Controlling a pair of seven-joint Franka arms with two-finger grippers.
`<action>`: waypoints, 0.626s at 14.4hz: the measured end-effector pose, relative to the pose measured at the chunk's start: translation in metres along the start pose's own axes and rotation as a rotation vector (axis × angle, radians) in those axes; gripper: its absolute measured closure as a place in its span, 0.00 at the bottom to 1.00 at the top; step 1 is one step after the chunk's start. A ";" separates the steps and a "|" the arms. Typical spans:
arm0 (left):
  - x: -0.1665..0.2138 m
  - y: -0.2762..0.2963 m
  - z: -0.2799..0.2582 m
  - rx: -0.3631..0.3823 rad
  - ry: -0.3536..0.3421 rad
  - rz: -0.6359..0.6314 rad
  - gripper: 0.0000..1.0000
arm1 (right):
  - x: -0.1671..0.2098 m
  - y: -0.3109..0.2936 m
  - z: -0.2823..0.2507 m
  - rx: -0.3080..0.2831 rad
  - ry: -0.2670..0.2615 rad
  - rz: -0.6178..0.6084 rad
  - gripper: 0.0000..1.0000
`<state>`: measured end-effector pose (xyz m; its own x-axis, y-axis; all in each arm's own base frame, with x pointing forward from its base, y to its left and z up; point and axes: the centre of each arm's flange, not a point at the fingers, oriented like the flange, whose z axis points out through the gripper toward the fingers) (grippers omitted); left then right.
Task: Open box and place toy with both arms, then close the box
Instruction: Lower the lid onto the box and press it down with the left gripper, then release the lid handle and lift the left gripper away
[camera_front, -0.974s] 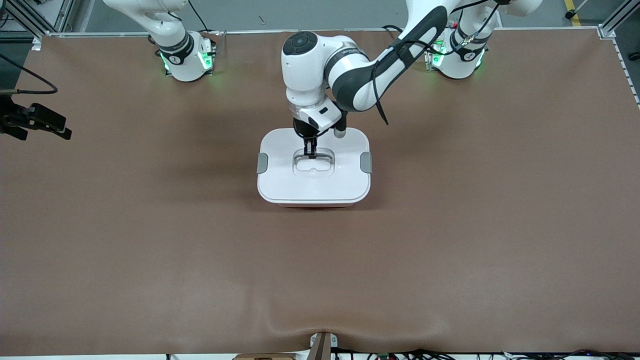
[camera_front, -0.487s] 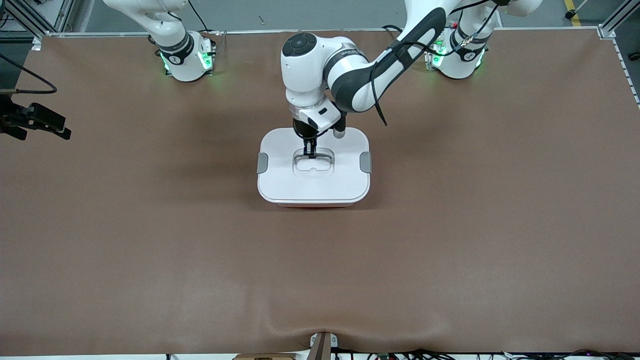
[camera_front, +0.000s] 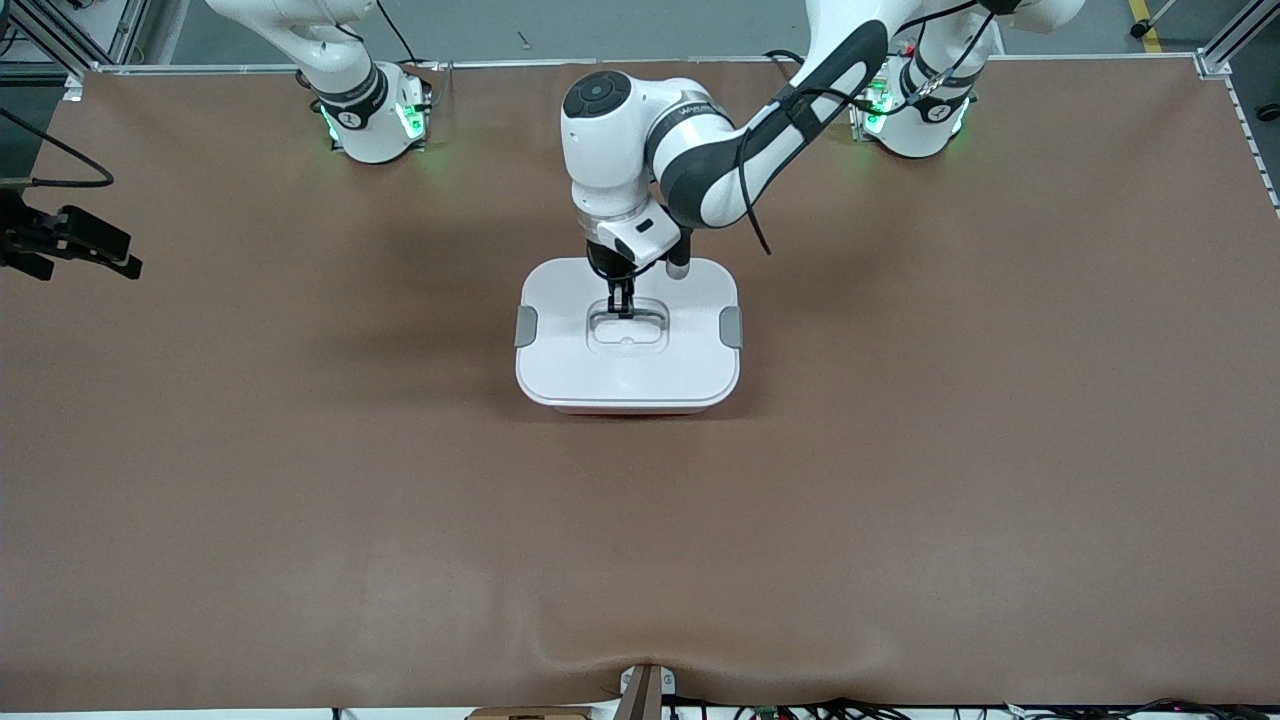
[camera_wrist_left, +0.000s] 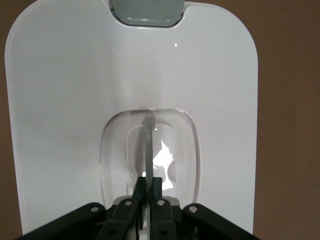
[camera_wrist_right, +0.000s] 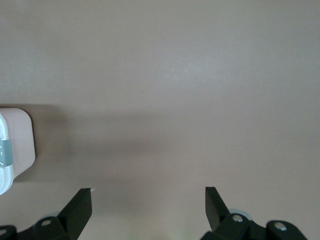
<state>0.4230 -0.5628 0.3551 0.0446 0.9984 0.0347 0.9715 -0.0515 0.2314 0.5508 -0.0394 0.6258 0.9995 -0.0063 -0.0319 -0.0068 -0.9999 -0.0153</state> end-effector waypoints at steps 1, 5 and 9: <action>0.000 0.000 0.000 0.000 0.001 0.000 0.93 | 0.000 0.000 0.000 0.000 0.000 0.000 0.00; 0.007 0.006 0.002 -0.007 0.024 0.000 0.75 | 0.000 0.000 0.000 0.000 0.000 0.000 0.00; 0.018 0.020 -0.028 -0.033 0.047 0.024 0.36 | 0.000 0.000 -0.001 0.000 0.002 -0.001 0.00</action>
<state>0.4363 -0.5466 0.3877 0.0562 0.9947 0.0863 0.9620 -0.0771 0.2620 0.5508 -0.0391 0.6265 0.9995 -0.0057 -0.0303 -0.0062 -0.9999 -0.0152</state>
